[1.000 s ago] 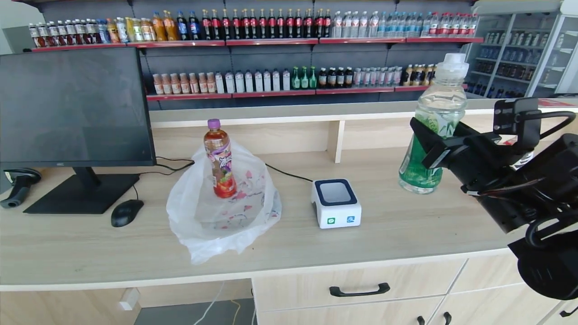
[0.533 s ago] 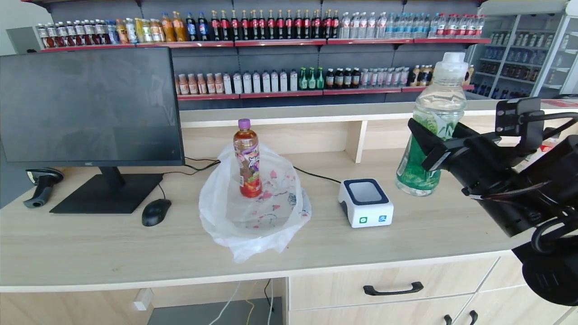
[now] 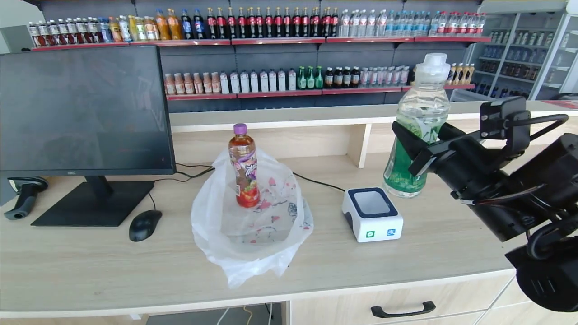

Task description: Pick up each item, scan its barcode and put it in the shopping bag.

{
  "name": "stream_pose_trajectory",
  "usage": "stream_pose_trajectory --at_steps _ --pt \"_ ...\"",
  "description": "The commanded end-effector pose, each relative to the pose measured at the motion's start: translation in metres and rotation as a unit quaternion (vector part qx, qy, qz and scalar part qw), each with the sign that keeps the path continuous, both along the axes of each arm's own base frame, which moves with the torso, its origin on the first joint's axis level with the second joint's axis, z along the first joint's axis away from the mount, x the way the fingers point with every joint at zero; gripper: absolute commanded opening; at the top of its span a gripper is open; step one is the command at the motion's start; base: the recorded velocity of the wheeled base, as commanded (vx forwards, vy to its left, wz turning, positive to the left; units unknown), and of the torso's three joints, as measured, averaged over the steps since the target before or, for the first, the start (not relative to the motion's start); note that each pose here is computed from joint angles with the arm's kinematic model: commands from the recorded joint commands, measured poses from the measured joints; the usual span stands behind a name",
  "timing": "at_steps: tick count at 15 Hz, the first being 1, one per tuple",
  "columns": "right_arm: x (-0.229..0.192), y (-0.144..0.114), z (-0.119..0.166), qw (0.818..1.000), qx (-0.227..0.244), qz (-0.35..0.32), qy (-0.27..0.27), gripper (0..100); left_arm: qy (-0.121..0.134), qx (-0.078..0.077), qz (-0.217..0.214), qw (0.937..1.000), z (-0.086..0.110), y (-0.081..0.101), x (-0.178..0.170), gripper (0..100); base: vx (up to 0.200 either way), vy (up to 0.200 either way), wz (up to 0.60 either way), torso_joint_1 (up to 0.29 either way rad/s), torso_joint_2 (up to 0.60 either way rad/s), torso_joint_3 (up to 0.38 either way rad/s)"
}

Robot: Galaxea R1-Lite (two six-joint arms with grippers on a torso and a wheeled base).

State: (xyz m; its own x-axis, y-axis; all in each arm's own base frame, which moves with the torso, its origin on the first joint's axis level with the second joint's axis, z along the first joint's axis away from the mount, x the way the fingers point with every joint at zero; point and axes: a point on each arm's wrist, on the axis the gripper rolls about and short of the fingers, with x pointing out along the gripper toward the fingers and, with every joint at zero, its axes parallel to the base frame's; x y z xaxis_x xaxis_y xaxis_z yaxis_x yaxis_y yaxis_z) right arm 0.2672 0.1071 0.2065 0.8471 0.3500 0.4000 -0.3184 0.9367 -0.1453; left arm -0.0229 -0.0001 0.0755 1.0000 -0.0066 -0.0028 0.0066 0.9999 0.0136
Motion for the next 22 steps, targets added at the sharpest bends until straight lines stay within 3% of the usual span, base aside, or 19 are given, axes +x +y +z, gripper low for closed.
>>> stream_pose_trajectory --at_steps 1,3,7,10,14,16,20,22 --pt "0.001 0.002 -0.001 0.999 -0.037 0.006 -0.015 0 -0.001 0.0 0.0 1.0 0.0 0.0 0.0 100 0.0 0.0 0.0 0.0 0.0 0.0" --pt "0.003 -0.002 -0.007 0.995 -0.088 -0.034 -0.024 0 -0.001 0.0 0.0 1.0 0.0 0.0 0.0 100 0.0 0.0 0.0 0.0 0.0 0.0" --pt "0.002 0.011 0.002 0.985 -0.141 -0.081 -0.064 0 0.0 -0.001 0.001 1.0 0.0 0.0 0.0 100 0.0 0.0 0.0 0.0 0.0 0.0" --pt "0.002 0.023 -0.001 0.973 -0.204 -0.044 -0.101 0 -0.001 0.0 0.0 1.0 0.0 0.0 0.0 100 0.0 0.0 0.0 0.0 0.0 0.0" --pt "0.003 0.024 -0.008 0.964 -0.24 -0.034 -0.111 0 -0.001 -0.001 0.001 1.0 0.0 0.0 0.0 100 0.0 0.0 0.0 0.0 0.0 0.0" --pt "0.004 0.028 -0.012 0.945 -0.288 0.015 -0.152 0 -0.001 0.0 0.001 1.0 0.0 0.0 0.0 100 0.0 0.0 0.0 0.0 0.0 0.0" --pt "0.004 0.022 -0.03 0.918 -0.351 0.061 -0.177 0 -0.001 0.0 0.001 1.0 0.0 0.0 0.0 100 0.0 0.0 0.0 0.0 0.0 0.0" --pt "0.012 0.024 -0.039 0.892 -0.386 0.105 -0.213 0 -0.001 0.0 0.001 1.0 0.0 0.0 0.0 100 0.0 0.0 0.0 0.0 0.0 0.0"
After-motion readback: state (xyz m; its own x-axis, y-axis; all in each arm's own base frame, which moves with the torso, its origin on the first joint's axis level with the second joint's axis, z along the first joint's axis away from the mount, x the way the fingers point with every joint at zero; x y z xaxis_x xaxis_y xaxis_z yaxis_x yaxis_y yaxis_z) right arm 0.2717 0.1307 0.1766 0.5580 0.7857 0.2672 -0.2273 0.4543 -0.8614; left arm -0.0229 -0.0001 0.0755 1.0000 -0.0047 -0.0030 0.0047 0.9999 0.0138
